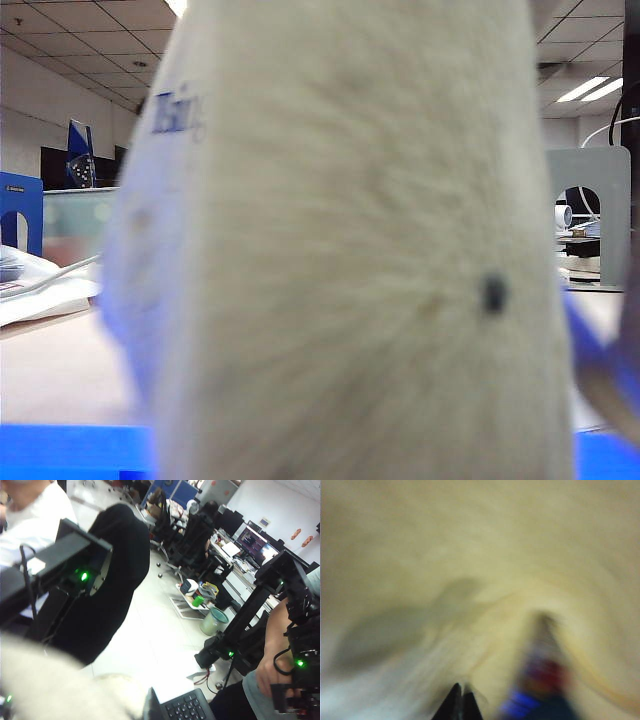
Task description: Take the glasses case out of the canvas bag and put it on the table.
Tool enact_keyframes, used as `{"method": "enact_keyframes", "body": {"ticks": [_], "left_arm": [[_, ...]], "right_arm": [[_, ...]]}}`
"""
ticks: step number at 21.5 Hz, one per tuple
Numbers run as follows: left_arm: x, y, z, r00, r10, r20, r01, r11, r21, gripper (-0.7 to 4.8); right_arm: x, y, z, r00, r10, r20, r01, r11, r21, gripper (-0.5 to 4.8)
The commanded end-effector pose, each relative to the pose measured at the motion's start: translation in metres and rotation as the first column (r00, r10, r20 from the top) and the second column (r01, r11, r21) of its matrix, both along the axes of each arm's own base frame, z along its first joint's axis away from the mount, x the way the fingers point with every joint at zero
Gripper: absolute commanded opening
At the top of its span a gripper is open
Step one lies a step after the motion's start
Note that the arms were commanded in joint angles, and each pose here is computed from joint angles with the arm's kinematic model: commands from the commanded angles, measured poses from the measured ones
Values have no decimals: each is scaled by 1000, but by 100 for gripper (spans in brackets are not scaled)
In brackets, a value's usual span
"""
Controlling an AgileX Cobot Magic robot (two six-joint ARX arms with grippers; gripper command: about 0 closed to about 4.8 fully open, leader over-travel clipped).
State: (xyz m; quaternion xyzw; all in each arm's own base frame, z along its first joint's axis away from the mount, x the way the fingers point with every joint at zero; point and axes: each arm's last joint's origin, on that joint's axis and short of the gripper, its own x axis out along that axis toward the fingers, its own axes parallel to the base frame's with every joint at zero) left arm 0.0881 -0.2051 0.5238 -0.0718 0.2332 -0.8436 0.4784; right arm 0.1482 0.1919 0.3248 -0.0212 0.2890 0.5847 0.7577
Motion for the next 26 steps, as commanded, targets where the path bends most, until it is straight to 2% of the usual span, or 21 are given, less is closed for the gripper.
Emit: {"method": "enact_keyframes", "body": {"ticks": [1,2,3,4,5,6,7,8,9,10,12,13,15,16,20,22,24,26], "left_arm": [[3,-4,-5,999,31,40,-31,999,8,26],[5,-5,-6,995,64,79,-64,998,-1,26],[13,-3,-6,972,179,152,-179,984,-19,26],[25,-1,-6,948,276,161,-276,961,-24,26],[35,0,-4,946,298,127,-296,955,-37,26],[39,1,-1,951,290,106,-285,957,-58,26],[44,0,7,953,279,116,-262,955,-141,26],[46,-1,11,951,286,120,-262,947,-184,26],[48,-4,15,949,290,122,-258,940,-225,26],[57,-8,20,949,300,94,-265,925,-273,26],[66,-8,23,958,282,47,-258,925,-279,26],[69,-12,23,966,256,33,-236,928,-288,26],[73,-10,24,951,299,79,-259,909,-326,26],[78,-7,24,939,336,80,-293,898,-329,26],[114,25,21,874,481,71,-441,846,-301,26],[133,33,17,850,521,82,-476,825,-305,26],[149,24,13,864,497,78,-448,830,-331,26],[164,16,8,888,458,32,-423,844,-330,26]], "right_arm": [[-4,0,3,998,59,-32,-59,998,19,-7],[-6,0,1,997,63,-37,-63,998,0,-7],[-7,1,0,1000,20,-13,-21,999,-38,-7],[-3,2,1,995,-48,93,54,997,-60,-7],[2,5,4,981,-81,176,89,995,-35,-7],[8,7,8,969,-105,225,106,994,9,-7],[28,6,18,946,-178,269,155,982,105,-7],[42,6,21,943,-204,262,181,977,112,-7],[57,7,22,943,-218,249,198,975,106,-7],[85,4,24,928,-274,251,257,961,102,-7],[104,3,22,919,-301,254,291,954,79,-7],[108,-1,12,928,-305,212,310,951,12,-7],[91,2,-1,962,-197,188,227,961,-156,-7],[82,2,-2,970,-155,187,191,963,-191,-7],[35,-1,0,985,-20,171,55,978,-203,-7],[29,-5,12,978,13,208,16,991,-137,-7],[23,-6,17,978,93,189,-76,993,-93,-7],[14,-2,15,966,179,185,-158,980,-123,-7]]}}
